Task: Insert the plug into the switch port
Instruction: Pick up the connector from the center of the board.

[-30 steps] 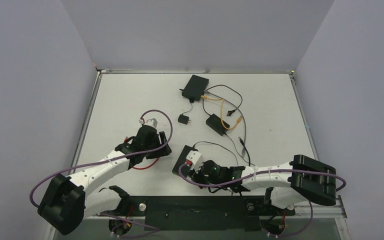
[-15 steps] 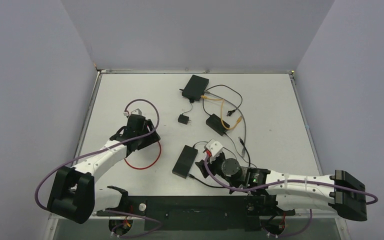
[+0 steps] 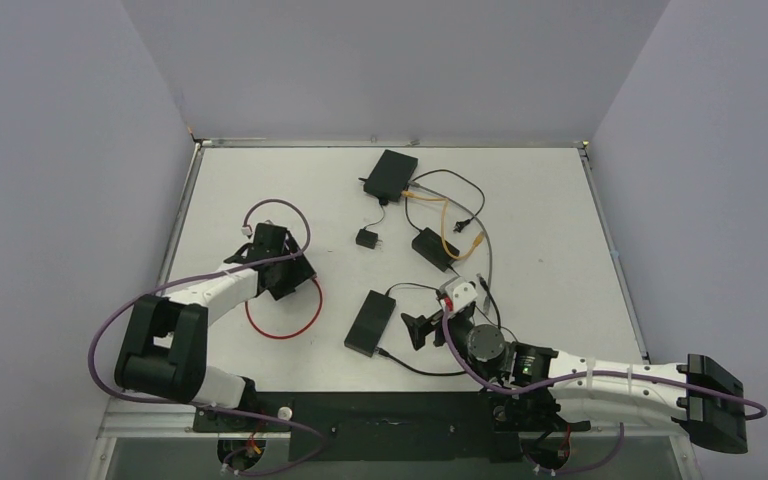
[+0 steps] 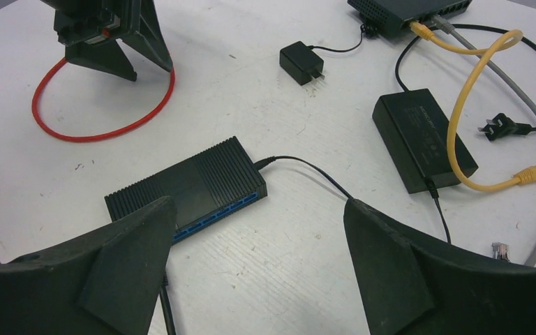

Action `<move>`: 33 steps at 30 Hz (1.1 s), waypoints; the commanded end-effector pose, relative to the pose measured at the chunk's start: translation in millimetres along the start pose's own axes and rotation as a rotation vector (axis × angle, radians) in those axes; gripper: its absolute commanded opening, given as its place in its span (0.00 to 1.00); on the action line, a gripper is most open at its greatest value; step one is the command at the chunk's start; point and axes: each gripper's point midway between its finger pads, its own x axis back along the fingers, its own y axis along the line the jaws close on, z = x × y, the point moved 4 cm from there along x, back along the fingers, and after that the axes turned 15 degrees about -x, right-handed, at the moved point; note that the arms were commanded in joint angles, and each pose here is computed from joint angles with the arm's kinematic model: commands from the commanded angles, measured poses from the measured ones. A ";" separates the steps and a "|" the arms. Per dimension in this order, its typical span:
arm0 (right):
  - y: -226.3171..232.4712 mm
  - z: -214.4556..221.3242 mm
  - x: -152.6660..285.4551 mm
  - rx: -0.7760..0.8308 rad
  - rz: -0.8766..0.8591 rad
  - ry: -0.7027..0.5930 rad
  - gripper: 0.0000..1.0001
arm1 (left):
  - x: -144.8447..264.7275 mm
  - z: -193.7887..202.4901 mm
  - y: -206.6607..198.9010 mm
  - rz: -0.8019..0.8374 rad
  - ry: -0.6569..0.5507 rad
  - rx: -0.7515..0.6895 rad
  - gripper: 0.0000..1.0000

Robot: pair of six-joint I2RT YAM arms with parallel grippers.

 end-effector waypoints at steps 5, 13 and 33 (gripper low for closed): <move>-1.9 -4.4 -1.9 -0.103 0.018 -0.067 0.88 | -10.2 -32.7 -6.1 -0.014 -0.076 0.052 0.59; -7.4 -0.1 0.9 -0.122 0.031 -0.059 0.90 | -24.6 -41.3 1.4 -0.061 -0.075 0.073 0.52; -12.9 -1.6 4.6 -0.109 0.042 -0.067 0.91 | -33.3 -49.9 26.0 -0.143 -0.064 0.096 0.45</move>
